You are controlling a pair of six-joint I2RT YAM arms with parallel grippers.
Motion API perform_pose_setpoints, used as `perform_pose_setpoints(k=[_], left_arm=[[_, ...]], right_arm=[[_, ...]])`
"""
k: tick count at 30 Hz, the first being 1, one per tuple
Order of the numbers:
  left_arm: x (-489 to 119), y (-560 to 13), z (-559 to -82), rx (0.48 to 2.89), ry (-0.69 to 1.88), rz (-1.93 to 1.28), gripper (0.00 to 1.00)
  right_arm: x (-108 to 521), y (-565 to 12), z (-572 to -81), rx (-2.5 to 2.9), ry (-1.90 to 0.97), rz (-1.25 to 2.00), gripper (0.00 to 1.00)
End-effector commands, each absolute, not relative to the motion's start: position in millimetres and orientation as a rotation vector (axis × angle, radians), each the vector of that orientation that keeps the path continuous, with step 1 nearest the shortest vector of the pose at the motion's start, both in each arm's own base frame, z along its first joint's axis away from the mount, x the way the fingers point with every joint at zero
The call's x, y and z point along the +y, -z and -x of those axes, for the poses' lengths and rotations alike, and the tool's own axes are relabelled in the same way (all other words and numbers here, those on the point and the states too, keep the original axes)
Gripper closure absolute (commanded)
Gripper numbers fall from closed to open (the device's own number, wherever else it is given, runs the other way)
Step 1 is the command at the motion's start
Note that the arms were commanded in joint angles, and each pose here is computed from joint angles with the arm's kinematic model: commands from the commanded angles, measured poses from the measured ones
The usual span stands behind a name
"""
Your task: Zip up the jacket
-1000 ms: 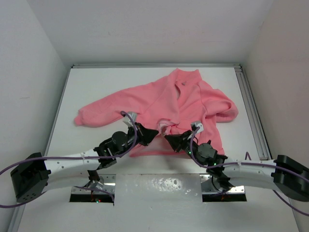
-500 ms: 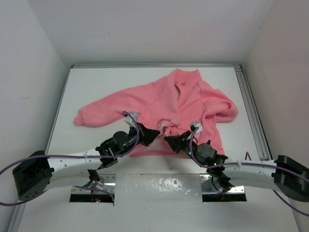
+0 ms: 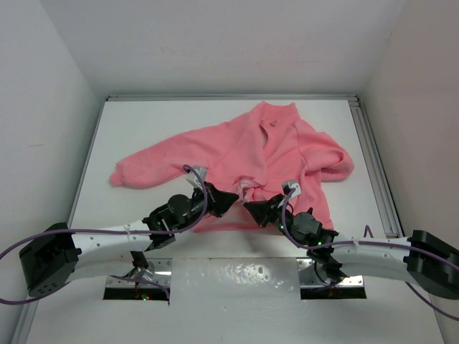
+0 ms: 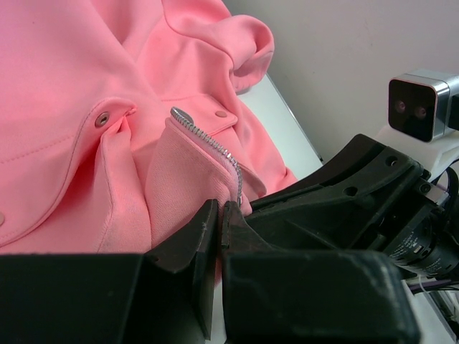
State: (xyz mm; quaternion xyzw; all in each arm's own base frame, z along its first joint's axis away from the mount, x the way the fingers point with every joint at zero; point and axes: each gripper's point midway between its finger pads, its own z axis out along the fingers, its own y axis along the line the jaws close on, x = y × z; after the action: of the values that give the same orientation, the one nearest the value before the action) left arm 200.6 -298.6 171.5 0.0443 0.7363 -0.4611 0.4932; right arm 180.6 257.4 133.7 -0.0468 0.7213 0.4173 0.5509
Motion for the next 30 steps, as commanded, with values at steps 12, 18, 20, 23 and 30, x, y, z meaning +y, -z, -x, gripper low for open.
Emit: perform_pose_setpoints(k=[12, 18, 20, 23, 30], left_arm=[[-299, -190, -207, 1.711, 1.140, -0.094, 1.00], [-299, -188, -207, 1.714, 1.137, -0.096, 1.00], [-300, -188, -206, 1.715, 1.143, -0.103, 1.00], [-301, -186, -204, 1.721, 1.149, -0.112, 1.00], [-299, -170, -197, 1.759, 1.149, -0.148, 1.00]], right_arm=[[262, -165, -176, 1.616, -1.094, 0.081, 1.00], [263, -164, -177, 1.620, -1.091, 0.085, 1.00], [263, -165, -177, 1.618, -1.094, 0.083, 1.00], [263, -166, -177, 1.615, -1.094, 0.081, 1.00], [263, -172, -178, 1.603, -1.091, 0.080, 1.00]])
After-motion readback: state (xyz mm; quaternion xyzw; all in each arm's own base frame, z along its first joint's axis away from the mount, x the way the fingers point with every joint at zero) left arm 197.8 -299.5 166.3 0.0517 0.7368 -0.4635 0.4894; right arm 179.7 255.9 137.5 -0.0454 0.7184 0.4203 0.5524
